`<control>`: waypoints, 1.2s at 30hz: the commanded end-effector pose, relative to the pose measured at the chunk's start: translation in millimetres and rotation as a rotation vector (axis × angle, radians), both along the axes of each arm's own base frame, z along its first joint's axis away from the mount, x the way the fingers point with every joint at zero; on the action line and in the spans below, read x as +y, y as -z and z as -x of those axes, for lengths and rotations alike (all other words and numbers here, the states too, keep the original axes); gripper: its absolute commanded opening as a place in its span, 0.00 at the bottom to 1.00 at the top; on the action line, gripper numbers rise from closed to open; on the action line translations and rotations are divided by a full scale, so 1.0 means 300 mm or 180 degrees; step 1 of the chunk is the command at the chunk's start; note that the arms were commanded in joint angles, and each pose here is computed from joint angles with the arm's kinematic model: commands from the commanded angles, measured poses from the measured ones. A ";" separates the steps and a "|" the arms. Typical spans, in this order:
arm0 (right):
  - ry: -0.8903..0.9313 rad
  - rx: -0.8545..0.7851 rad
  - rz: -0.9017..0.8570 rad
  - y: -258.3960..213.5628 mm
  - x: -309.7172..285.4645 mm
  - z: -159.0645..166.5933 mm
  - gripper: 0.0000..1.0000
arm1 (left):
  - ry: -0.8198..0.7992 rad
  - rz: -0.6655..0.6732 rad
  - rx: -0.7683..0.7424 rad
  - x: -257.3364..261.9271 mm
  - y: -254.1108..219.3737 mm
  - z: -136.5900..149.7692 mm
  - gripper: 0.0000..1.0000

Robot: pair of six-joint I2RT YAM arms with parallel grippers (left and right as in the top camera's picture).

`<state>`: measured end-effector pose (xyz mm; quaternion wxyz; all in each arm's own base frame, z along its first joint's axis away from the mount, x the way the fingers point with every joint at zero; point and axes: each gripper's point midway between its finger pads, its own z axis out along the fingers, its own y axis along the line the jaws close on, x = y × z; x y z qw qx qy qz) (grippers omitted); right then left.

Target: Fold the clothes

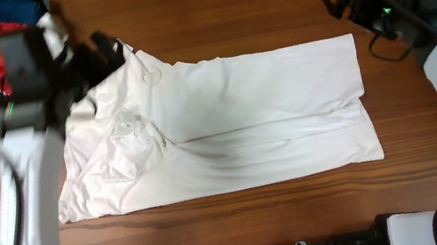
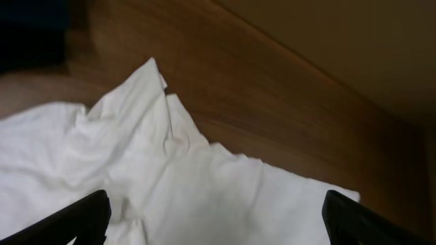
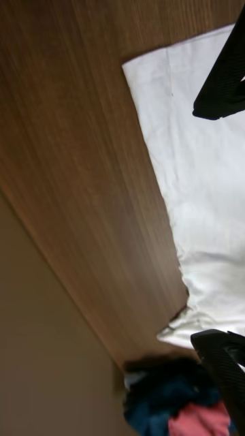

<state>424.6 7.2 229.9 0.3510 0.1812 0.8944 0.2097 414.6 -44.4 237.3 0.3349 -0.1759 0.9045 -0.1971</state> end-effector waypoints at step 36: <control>0.0155 0.1013 0.1269 0.470 -0.186 -0.077 0.99 | 0.0189 -0.1030 0.0772 0.038 0.826 -0.463 0.40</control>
